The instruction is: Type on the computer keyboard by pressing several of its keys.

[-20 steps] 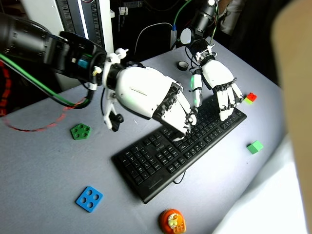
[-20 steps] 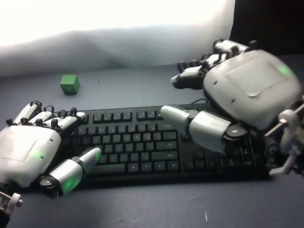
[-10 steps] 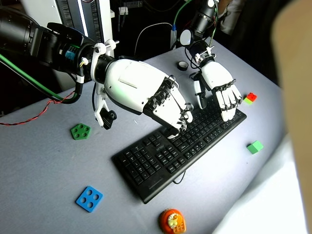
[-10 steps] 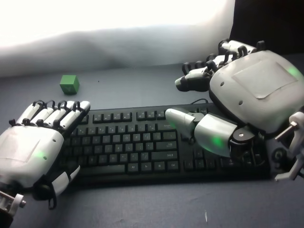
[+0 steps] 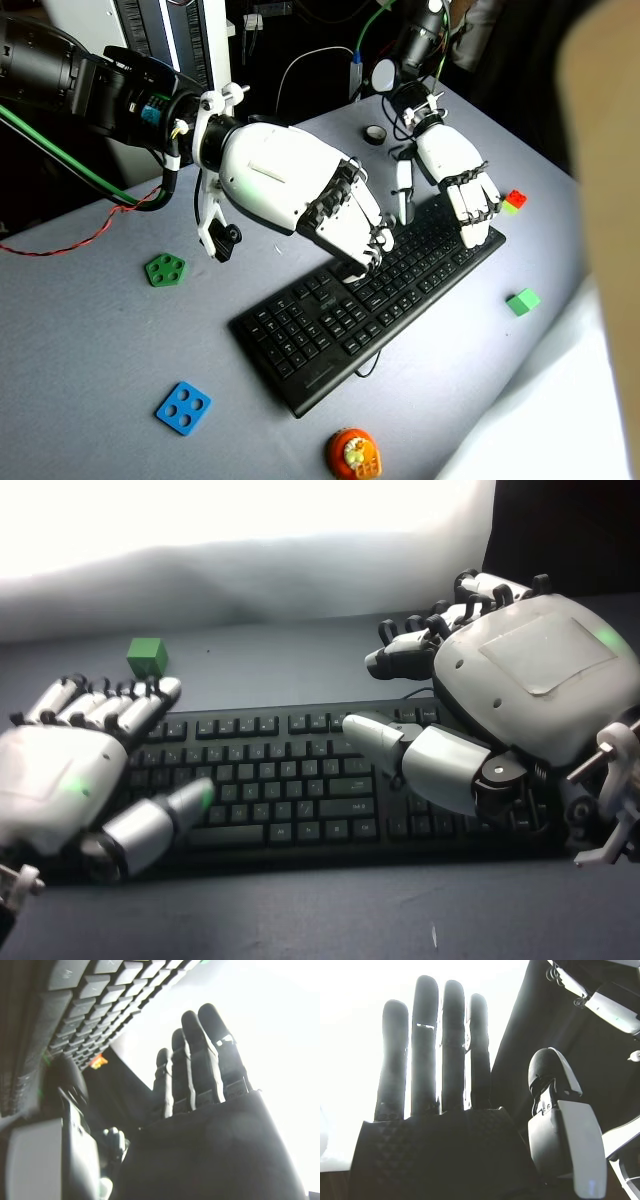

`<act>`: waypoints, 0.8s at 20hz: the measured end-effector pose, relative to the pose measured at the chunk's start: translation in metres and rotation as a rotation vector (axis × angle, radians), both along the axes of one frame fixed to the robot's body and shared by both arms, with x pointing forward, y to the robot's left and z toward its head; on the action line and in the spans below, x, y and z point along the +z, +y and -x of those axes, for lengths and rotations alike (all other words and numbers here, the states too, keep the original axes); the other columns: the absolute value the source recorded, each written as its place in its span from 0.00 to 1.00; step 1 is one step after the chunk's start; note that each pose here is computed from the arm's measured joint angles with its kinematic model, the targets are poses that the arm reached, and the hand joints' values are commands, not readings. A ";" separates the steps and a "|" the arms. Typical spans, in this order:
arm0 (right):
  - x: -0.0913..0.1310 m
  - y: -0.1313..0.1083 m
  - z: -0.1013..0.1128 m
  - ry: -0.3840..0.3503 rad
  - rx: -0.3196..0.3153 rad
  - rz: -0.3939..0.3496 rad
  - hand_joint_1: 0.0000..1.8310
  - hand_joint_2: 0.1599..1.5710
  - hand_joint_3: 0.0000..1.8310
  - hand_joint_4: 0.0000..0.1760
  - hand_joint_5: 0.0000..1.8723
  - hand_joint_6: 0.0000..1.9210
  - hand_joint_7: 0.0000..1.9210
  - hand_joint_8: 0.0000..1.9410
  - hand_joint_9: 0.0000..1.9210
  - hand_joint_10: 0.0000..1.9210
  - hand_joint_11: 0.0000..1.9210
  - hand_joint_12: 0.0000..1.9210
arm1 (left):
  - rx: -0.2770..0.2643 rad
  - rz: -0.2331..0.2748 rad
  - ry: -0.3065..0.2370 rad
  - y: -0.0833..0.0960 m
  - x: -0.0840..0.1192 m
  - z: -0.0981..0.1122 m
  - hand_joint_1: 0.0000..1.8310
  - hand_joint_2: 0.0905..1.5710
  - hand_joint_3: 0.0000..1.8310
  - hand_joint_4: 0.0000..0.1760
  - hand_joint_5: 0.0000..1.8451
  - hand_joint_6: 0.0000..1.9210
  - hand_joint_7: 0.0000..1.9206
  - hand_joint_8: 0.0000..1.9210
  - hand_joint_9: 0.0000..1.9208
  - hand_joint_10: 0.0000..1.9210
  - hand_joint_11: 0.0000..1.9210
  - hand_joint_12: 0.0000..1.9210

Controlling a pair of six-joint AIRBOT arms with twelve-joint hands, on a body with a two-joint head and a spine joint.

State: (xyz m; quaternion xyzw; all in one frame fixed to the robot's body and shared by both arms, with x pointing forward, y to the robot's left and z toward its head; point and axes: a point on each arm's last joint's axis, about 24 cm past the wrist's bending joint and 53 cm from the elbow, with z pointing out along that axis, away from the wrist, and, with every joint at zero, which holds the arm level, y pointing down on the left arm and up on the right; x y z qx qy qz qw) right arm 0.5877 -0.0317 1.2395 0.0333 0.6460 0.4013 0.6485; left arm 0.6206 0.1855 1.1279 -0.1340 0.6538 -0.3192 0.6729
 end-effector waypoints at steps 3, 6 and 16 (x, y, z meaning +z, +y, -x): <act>-0.001 0.001 0.000 0.004 0.001 -0.002 0.05 0.79 0.00 0.00 0.40 0.01 0.45 0.00 0.34 0.46 0.15 0.84 | 0.008 -0.016 -0.016 0.009 0.013 -0.001 0.00 0.79 0.00 0.24 0.14 0.01 0.19 0.00 0.16 0.16 0.00 0.70; -0.008 0.007 0.002 0.033 0.027 0.009 0.05 0.79 0.00 0.00 0.40 0.01 0.44 0.00 0.33 0.46 0.15 0.83 | 0.018 -0.031 -0.015 0.018 0.021 -0.002 0.00 0.80 0.00 0.20 0.16 0.01 0.21 0.00 0.18 0.14 0.00 0.71; -0.048 0.008 -0.007 0.219 -0.051 0.053 0.05 0.81 0.00 0.00 0.48 0.63 0.56 0.74 0.54 0.93 0.49 1.00 | 0.020 -0.061 -0.003 0.036 0.046 0.003 0.04 0.90 0.00 0.00 0.37 0.81 0.38 0.90 0.33 0.99 0.26 1.00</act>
